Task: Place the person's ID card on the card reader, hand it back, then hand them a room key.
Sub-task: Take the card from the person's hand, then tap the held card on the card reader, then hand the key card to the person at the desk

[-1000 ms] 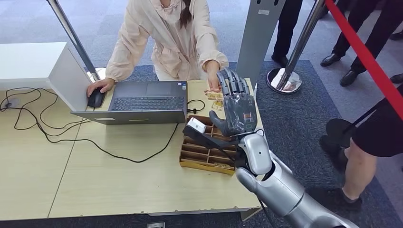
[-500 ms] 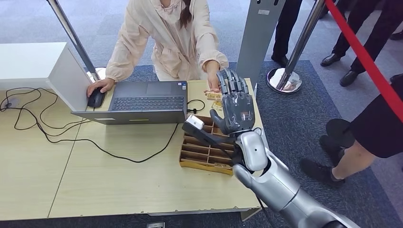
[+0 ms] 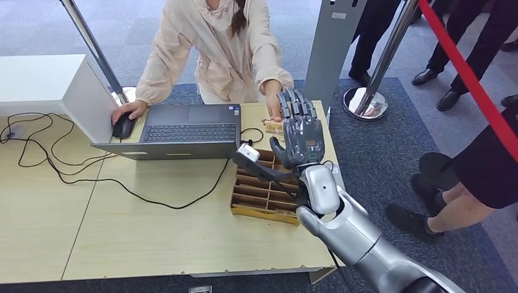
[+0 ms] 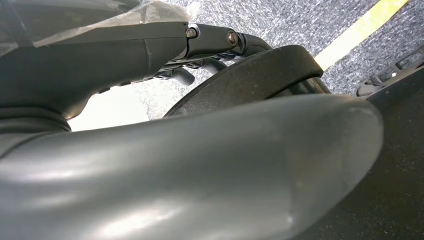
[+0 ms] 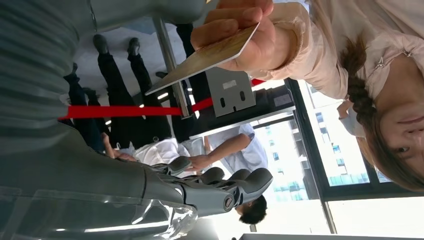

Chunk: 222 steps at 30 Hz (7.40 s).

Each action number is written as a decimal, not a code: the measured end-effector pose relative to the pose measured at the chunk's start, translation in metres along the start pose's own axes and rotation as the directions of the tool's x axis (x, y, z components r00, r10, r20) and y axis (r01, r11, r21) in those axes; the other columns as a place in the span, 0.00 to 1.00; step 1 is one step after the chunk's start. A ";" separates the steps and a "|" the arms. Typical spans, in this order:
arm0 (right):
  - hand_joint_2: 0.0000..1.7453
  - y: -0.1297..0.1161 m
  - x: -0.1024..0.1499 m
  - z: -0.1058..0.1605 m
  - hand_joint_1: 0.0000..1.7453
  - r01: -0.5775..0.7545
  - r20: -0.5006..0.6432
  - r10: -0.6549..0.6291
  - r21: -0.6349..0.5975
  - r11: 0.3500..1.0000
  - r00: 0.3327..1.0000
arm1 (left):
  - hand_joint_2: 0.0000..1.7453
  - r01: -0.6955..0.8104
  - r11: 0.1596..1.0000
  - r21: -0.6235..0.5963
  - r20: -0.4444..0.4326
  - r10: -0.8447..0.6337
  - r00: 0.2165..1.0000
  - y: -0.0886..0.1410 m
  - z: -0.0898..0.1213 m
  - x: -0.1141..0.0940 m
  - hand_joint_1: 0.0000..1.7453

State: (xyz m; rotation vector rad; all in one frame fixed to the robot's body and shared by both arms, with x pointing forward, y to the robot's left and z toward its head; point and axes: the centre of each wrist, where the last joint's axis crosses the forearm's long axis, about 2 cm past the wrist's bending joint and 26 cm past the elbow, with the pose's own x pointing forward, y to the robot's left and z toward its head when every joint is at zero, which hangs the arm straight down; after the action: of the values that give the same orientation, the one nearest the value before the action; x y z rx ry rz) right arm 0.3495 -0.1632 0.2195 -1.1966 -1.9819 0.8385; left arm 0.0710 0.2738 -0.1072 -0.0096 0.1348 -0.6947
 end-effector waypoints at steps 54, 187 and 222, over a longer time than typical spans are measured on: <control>1.00 -0.078 0.002 0.013 0.77 0.275 -0.016 -0.302 -0.368 0.888 0.953 | 0.00 -0.007 1.000 0.005 -0.014 0.007 1.000 -0.002 -0.001 -0.003 0.00; 1.00 0.036 -0.136 0.148 0.82 0.200 -0.655 -0.133 0.029 0.979 0.744 | 0.00 -0.050 0.999 0.001 -0.011 0.050 0.999 -0.005 0.000 0.003 0.00; 1.00 -0.030 -0.122 0.082 0.72 0.118 -0.512 -0.222 -0.229 0.966 0.830 | 0.00 -0.050 0.999 0.000 -0.001 0.050 0.999 -0.005 0.000 0.001 0.00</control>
State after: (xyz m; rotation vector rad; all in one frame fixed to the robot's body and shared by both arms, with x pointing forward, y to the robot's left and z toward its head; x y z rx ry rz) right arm 0.3129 -0.3003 0.1704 -1.1755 -1.6857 0.1858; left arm 0.0687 0.2690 -0.1075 -0.0062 0.1359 -0.6448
